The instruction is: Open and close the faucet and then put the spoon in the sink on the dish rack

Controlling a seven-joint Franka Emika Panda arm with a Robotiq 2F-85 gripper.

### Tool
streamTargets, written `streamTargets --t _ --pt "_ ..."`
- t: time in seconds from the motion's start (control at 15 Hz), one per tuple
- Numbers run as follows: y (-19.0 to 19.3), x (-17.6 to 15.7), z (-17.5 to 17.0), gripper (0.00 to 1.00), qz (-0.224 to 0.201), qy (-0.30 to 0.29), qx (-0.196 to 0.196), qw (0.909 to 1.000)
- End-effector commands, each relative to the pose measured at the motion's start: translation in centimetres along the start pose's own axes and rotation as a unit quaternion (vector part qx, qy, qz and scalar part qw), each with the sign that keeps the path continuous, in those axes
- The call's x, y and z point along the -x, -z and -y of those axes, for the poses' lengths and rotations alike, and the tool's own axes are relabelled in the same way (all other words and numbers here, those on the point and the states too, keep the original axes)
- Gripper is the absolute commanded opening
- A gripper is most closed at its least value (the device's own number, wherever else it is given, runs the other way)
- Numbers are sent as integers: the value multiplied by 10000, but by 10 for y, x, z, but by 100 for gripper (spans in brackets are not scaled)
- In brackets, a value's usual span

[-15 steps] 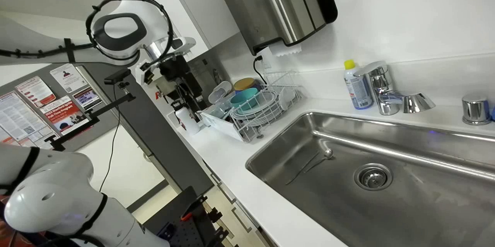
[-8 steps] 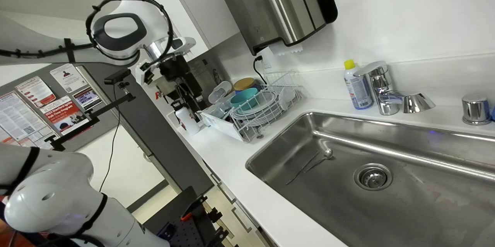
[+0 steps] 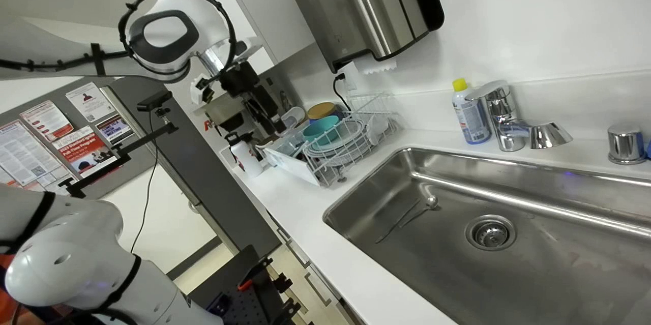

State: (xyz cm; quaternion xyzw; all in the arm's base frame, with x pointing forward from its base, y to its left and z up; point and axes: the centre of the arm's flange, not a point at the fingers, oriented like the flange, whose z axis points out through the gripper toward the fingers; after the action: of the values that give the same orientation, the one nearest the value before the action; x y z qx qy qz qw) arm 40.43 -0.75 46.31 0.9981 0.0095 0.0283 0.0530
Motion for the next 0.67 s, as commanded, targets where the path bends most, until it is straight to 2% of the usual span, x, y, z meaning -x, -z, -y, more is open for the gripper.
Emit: streamTargets --t 0.0,0.33,0.6 --pt "-3 -55 -27 100 -373 -749 -249 9962" --pt "-32 -102 -75 100 -792 -1827 -406 9791" --pt "-82 -121 -106 100 -776 -2503 -317 9645"
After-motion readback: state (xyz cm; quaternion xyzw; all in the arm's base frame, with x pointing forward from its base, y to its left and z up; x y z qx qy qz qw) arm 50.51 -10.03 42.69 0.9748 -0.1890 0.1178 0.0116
